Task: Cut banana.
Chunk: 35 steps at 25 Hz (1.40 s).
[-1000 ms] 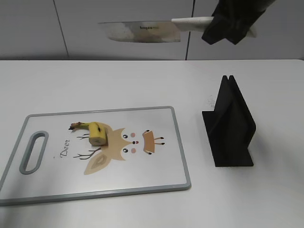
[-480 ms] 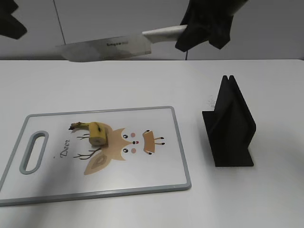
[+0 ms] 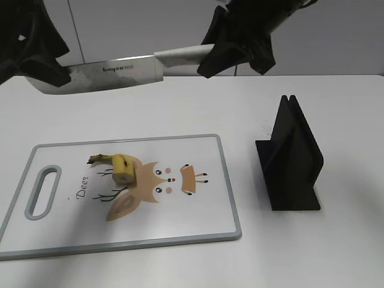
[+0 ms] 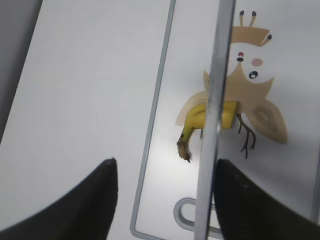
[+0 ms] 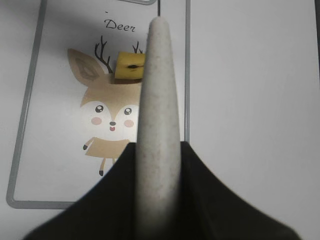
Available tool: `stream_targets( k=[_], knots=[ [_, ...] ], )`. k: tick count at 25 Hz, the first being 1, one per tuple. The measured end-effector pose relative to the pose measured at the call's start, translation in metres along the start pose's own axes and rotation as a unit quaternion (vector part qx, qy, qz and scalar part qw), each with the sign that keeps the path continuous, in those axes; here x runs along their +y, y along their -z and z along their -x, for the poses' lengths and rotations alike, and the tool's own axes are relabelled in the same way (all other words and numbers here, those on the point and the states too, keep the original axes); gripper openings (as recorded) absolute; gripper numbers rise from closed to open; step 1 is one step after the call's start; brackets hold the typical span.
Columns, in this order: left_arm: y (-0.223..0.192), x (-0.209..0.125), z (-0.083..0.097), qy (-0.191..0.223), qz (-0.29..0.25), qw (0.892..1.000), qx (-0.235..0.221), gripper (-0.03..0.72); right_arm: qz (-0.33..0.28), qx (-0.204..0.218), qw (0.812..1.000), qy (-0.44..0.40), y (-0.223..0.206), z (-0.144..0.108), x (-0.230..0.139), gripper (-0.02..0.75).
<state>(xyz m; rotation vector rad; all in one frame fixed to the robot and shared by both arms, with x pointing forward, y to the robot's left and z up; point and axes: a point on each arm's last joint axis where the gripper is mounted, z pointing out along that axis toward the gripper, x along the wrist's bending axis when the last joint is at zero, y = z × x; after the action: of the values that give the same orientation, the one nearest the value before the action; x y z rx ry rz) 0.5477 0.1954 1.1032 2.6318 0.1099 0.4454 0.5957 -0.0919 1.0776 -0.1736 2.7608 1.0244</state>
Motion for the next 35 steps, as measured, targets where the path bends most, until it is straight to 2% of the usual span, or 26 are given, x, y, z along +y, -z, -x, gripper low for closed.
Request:
stream_targets(
  k=[3, 6, 9, 11, 12, 14, 22, 27, 35],
  knots=[
    [-0.007, -0.002, -0.002, 0.002, -0.005, 1.0, -0.009, 0.533, 0.002, 0.005, 1.0, 0.003, -0.004, 0.001, -0.002, 0.173],
    [-0.013, -0.004, -0.003, 0.005, -0.007, 1.0, -0.018, 0.445, 0.003, 0.004, 1.0, 0.007, -0.005, 0.001, -0.002, 0.173],
    [-0.014, -0.004, -0.002, 0.007, -0.007, 1.0, -0.022, 0.274, 0.004, 0.001, 1.0, 0.005, -0.007, 0.002, -0.003, 0.173],
    [-0.015, -0.005, -0.002, 0.012, -0.008, 1.0, -0.028, 0.112, 0.006, 0.001, 1.0, 0.001, -0.009, 0.003, -0.004, 0.173],
    [-0.016, -0.005, -0.002, 0.019, -0.009, 0.999, -0.031, 0.065, 0.007, 0.002, 1.0, -0.001, -0.01, 0.004, -0.004, 0.173],
    [-0.018, -0.006, -0.002, 0.035, -0.011, 0.999, -0.035, 0.024, 0.006, 0.007, 1.0, -0.006, -0.015, 0.005, -0.008, 0.173],
    [-0.039, -0.02, 0.011, 0.063, -0.027, 0.996, -0.057, 0.015, -0.003, 0.059, 0.996, -0.073, -0.036, 0.002, -0.021, 0.173],
    [-0.059, -0.032, 0.022, 0.083, -0.029, 0.995, -0.045, 0.018, -0.02, 0.073, 0.993, -0.089, -0.046, 0.002, -0.03, 0.174],
    [-0.079, -0.044, 0.037, 0.092, -0.039, 0.994, -0.034, 0.02, -0.034, 0.097, 0.989, -0.105, -0.07, 0.002, -0.046, 0.176]
  ],
)
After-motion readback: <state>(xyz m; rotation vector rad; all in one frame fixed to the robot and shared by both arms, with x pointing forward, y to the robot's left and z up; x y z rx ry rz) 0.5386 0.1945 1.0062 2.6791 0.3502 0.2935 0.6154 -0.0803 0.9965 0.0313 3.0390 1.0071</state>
